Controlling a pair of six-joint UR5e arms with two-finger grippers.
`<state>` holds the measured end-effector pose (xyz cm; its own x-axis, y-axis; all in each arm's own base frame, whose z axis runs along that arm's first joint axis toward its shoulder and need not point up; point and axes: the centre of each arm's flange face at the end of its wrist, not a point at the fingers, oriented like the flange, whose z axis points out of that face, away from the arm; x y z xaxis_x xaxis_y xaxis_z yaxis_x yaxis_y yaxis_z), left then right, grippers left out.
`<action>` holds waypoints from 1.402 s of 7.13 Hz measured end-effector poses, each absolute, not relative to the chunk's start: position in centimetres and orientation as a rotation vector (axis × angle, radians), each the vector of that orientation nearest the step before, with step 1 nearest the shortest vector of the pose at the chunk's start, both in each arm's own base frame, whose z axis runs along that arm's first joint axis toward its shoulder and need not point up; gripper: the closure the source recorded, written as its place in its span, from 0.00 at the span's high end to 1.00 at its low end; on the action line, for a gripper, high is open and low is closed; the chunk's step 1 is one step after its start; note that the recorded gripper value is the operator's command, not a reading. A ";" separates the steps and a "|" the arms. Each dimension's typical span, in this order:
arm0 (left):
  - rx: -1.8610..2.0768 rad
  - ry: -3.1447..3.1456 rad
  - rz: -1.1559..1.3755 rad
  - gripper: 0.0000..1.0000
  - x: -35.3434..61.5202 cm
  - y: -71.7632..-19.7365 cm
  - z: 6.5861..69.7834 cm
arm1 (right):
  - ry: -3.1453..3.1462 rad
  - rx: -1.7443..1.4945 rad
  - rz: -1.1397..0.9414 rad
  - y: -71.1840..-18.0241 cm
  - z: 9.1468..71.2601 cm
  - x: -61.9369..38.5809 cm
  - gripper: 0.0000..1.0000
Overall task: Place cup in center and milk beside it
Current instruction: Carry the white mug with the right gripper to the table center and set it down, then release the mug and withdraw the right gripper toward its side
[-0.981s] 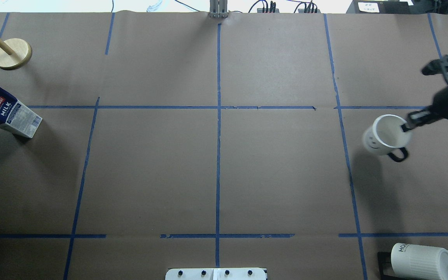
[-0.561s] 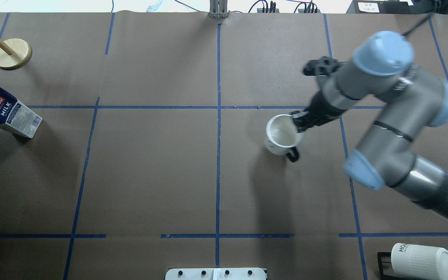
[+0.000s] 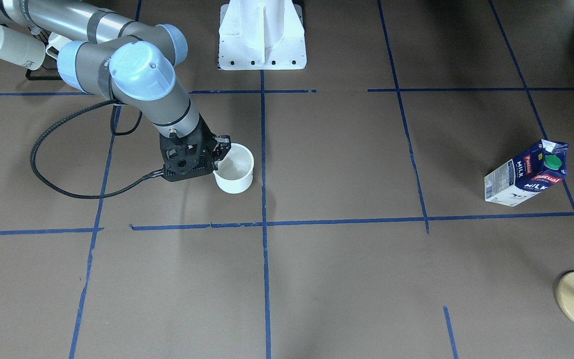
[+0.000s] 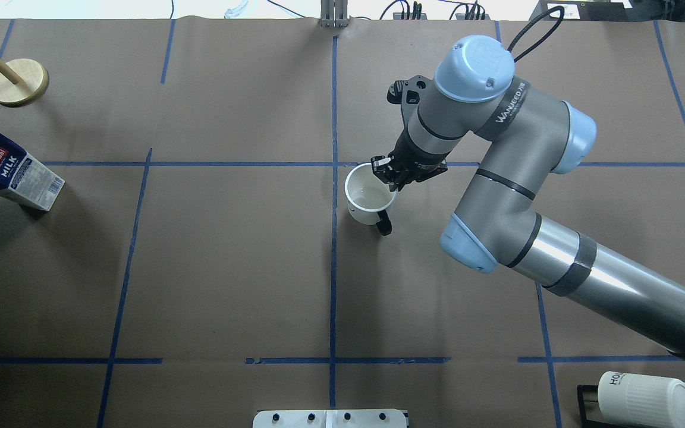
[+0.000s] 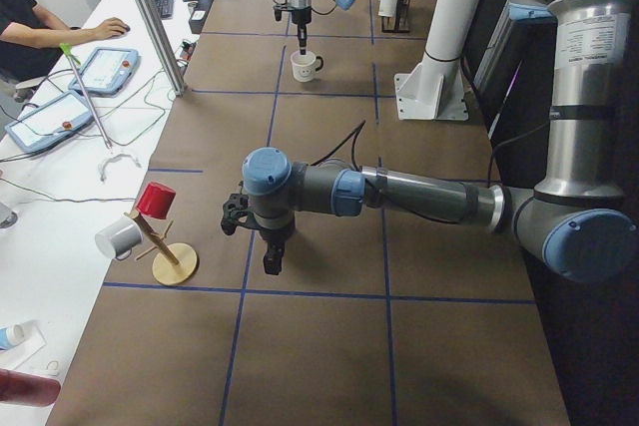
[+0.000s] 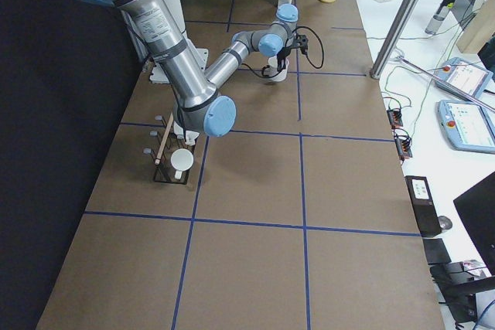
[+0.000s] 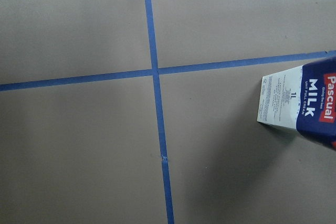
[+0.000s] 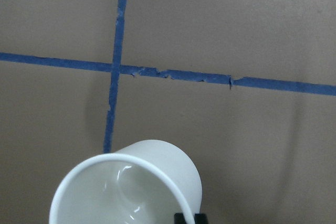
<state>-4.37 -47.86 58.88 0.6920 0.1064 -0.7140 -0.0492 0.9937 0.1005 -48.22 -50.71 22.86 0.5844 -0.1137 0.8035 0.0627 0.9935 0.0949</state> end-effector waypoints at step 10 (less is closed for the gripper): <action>0.155 0.827 0.105 1.00 -1.9 -48.0 51.6 | -1.006 0.074 -0.053 -54.5 23.8 -40.8 1.00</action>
